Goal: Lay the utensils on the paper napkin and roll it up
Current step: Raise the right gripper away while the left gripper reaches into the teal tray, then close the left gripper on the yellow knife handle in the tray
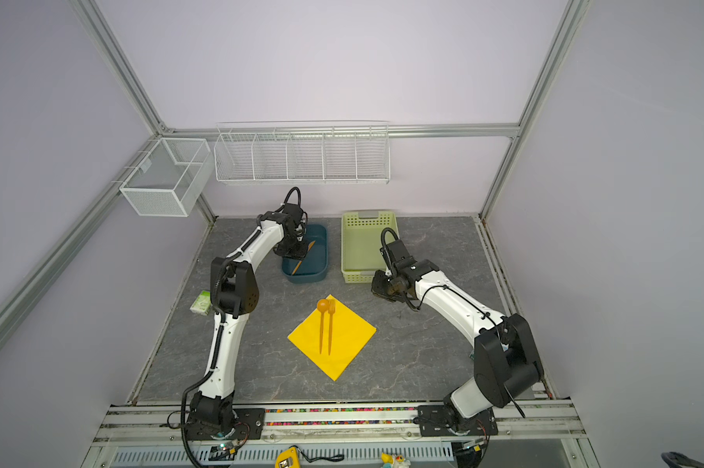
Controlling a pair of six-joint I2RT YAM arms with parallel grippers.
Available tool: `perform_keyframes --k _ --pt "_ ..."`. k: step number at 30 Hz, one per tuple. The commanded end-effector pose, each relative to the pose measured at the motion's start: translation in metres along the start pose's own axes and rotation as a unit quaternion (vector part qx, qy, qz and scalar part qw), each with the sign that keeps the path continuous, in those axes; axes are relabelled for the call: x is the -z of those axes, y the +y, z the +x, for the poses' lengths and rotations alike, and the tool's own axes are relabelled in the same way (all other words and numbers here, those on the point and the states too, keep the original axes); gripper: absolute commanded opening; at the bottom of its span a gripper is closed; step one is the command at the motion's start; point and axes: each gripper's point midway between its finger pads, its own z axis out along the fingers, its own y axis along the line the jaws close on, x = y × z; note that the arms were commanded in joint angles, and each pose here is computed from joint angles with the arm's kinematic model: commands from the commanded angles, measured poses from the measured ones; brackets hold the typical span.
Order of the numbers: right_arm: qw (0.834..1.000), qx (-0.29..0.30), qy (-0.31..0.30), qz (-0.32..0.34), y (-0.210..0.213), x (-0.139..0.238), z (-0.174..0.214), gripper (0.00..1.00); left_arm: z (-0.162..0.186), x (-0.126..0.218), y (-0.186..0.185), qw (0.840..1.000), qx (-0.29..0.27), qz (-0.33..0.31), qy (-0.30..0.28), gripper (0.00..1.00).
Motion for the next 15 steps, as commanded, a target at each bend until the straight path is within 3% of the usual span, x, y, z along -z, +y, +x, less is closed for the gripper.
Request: perform_keyframes --k 1,15 --pt "1.000 -0.004 0.003 -0.005 0.002 -0.002 -0.003 0.23 0.008 -0.005 -0.001 1.000 -0.012 0.009 0.024 0.27" --pt "1.000 -0.006 -0.005 -0.006 0.004 0.007 -0.006 0.22 0.026 -0.030 -0.002 0.998 -0.027 -0.003 0.062 0.21"
